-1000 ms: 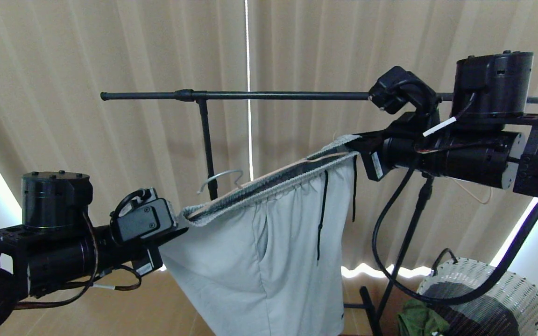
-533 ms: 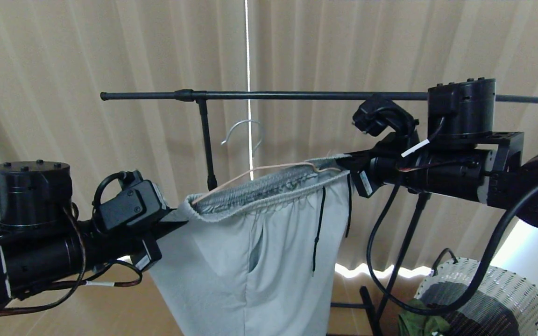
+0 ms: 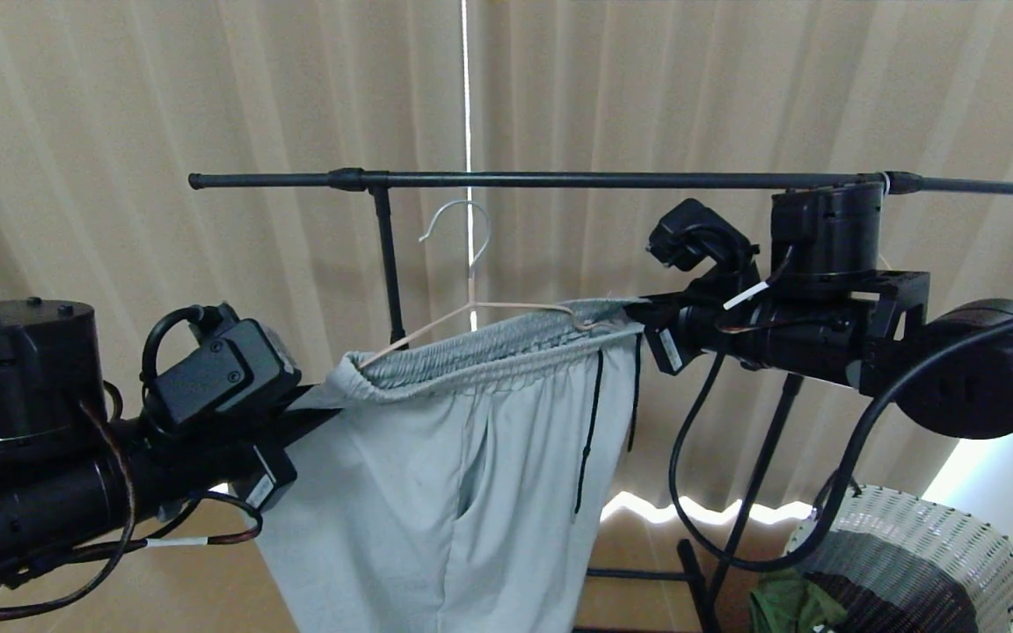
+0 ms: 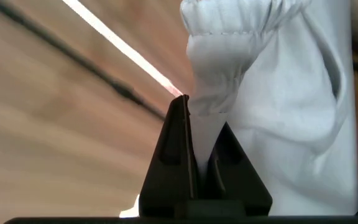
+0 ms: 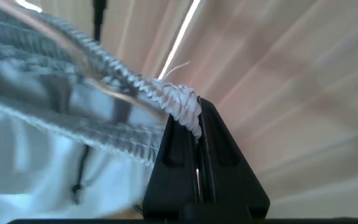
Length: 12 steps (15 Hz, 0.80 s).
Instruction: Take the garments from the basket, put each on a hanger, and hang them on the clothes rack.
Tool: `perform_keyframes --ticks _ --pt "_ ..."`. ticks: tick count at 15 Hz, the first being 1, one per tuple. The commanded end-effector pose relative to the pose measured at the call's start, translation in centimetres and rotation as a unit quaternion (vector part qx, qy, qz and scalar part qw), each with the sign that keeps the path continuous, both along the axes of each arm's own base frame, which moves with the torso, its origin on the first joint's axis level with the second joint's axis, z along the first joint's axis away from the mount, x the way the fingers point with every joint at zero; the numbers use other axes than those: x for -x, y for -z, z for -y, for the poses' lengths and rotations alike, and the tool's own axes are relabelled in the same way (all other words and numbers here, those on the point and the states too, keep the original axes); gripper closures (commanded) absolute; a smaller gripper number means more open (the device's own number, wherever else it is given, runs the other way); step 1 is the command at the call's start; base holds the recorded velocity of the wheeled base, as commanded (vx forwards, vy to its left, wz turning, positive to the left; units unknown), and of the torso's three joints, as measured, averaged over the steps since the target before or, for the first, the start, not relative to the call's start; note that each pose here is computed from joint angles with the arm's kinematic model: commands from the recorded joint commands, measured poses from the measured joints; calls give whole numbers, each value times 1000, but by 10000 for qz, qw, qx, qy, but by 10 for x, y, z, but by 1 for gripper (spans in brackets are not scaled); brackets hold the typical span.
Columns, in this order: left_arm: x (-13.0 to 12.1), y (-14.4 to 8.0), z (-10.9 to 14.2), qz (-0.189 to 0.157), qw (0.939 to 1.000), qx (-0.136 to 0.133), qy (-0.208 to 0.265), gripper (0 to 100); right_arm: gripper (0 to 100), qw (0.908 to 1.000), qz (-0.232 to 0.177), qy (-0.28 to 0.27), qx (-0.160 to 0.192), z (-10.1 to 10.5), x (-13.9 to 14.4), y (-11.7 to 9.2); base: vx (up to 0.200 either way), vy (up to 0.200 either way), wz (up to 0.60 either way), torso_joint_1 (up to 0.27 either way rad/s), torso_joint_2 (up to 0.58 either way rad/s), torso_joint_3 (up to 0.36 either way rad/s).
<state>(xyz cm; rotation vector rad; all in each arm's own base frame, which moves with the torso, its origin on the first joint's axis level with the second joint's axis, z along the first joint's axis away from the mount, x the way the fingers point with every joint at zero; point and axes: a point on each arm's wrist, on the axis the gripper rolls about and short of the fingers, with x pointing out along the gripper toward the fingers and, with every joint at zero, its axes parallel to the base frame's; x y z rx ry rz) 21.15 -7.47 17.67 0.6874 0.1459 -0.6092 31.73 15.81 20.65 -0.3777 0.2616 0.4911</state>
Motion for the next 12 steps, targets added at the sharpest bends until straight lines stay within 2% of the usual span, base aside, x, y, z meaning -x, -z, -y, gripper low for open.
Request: perform_keyframes --ticks 1,3,5,6,8,9,12 --pt "1 4 -10 -4 9997 -150 -196 100 100 9999 -51 134 30 7 -7 5 0 0 0 0 0 0" --pt "0 10 -17 -7 9987 -448 -225 100 100 9999 -25 148 -7 9 -7 2 0 0 0 0 0 0" --pt "-1 11 -13 -23 9989 -443 -151 100 100 9999 -82 52 -90 2 -3 4 0 0 0 0 0 0" --pt "-2 11 -9 -29 9990 -444 -83 100 100 9997 -107 -137 -185 -12 4 3 0 0 0 0 0 0" --pt "-5 11 -3 -66 9993 -357 -12 100 100 9988 -170 -334 -307 -27 13 2 0 0 0 0 0 0" --pt "-6 7 3 -94 9998 -171 24 100 100 9984 -190 -405 -337 -31 17 2 0 0 0 0 0 0" --pt "-5 2 9 -55 10000 -45 7 100 100 9982 -228 -409 -373 -32 18 3 0 0 0 0 0 0"
